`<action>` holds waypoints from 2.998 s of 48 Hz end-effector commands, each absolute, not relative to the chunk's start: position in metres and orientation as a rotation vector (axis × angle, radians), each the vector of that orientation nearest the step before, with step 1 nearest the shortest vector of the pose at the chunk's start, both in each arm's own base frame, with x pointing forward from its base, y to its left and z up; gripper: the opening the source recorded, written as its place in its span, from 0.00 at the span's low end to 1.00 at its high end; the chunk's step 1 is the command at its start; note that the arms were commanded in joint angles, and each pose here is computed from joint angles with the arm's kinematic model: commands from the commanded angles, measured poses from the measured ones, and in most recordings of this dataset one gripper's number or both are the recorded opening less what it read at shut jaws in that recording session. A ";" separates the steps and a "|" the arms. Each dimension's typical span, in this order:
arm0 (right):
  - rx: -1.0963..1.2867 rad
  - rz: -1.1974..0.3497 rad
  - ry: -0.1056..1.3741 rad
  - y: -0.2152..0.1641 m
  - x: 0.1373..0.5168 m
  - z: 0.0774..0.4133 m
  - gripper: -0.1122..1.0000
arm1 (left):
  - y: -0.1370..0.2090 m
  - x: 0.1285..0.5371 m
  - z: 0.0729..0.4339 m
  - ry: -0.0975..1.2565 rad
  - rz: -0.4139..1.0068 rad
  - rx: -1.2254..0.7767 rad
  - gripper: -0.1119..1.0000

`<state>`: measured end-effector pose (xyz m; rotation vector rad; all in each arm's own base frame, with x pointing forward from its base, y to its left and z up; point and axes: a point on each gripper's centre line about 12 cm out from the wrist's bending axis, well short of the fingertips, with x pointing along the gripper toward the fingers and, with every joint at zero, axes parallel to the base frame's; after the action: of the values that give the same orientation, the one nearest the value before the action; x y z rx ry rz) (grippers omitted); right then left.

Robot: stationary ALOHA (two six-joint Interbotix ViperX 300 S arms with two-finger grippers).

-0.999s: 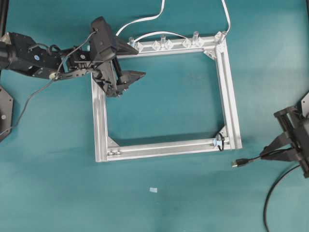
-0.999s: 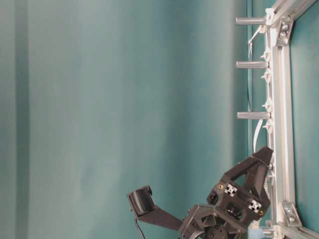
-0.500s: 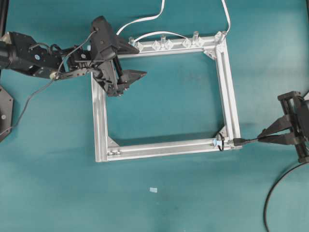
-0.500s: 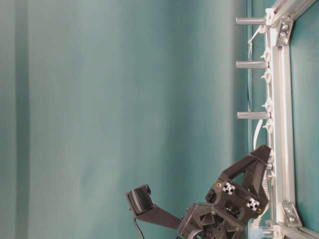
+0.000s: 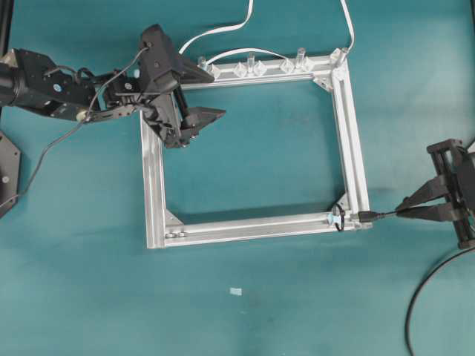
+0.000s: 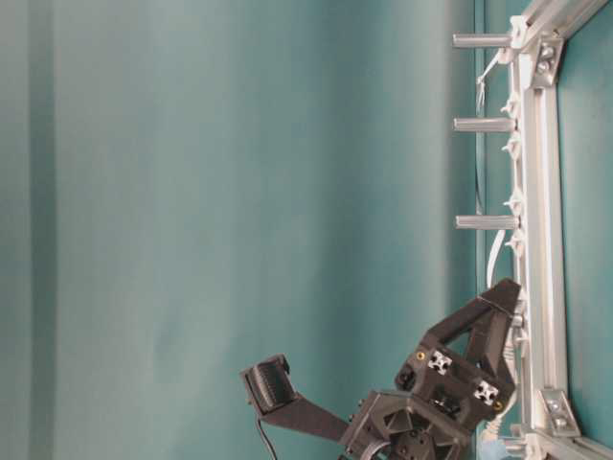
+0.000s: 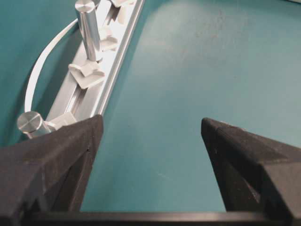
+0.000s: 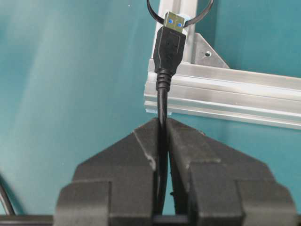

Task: Insert the wire through the string loop located on the right side.
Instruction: 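Push the USB plug leftward through the black zip-tie loop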

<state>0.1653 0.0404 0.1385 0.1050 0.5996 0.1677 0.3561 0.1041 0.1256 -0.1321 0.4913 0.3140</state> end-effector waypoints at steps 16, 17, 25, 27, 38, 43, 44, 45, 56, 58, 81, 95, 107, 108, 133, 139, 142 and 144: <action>0.102 0.167 0.590 0.041 0.168 0.142 0.16 | 0.106 0.361 0.141 0.443 0.315 -0.132 0.86; 0.102 0.167 0.589 0.041 0.168 0.142 0.16 | 0.106 0.361 0.141 0.443 0.315 -0.132 0.86; 0.102 0.167 0.590 0.041 0.168 0.142 0.16 | 0.105 0.361 0.141 0.443 0.313 -0.132 0.86; 0.102 0.167 0.589 0.041 0.168 0.142 0.16 | 0.106 0.361 0.141 0.443 0.315 -0.132 0.86; 0.102 0.168 0.589 0.041 0.168 0.142 0.16 | 0.106 0.361 0.140 0.444 0.315 -0.133 0.86; 0.102 0.169 0.592 0.041 0.168 0.142 0.16 | 0.106 0.361 0.140 0.444 0.316 -0.134 0.86; 0.102 0.169 0.592 0.041 0.168 0.142 0.16 | 0.106 0.361 0.140 0.444 0.315 -0.133 0.86; 0.102 0.169 0.590 0.041 0.168 0.142 0.16 | 0.106 0.361 0.140 0.444 0.315 -0.133 0.86; 0.102 0.170 0.590 0.042 0.170 0.143 0.16 | 0.106 0.362 0.141 0.441 0.315 -0.132 0.86; 0.102 0.169 0.590 0.041 0.170 0.143 0.16 | 0.105 0.363 0.142 0.437 0.313 -0.131 0.86; 0.091 0.158 0.606 0.045 0.189 0.148 0.16 | 0.106 0.363 0.142 0.438 0.314 -0.132 0.86; 0.083 0.136 0.590 0.046 0.203 0.151 0.16 | 0.106 0.363 0.141 0.440 0.315 -0.132 0.86; 0.074 0.123 0.612 0.049 0.220 0.149 0.16 | 0.105 0.362 0.140 0.443 0.313 -0.132 0.86; 0.073 0.121 0.614 0.049 0.221 0.148 0.16 | 0.105 0.362 0.140 0.443 0.314 -0.133 0.86; 0.057 0.102 0.641 0.056 0.256 0.143 0.16 | 0.105 0.361 0.139 0.448 0.314 -0.132 0.86; 0.058 0.097 0.631 0.056 0.258 0.144 0.16 | 0.105 0.361 0.140 0.446 0.315 -0.133 0.86; 0.056 0.097 0.630 0.056 0.258 0.143 0.16 | 0.105 0.361 0.140 0.445 0.313 -0.131 0.86; 0.057 0.097 0.632 0.055 0.258 0.143 0.16 | 0.105 0.362 0.140 0.443 0.312 -0.132 0.86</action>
<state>0.2526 0.0550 0.1359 0.0560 0.6636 0.0981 0.3574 0.1045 0.1269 -0.1315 0.4868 0.3140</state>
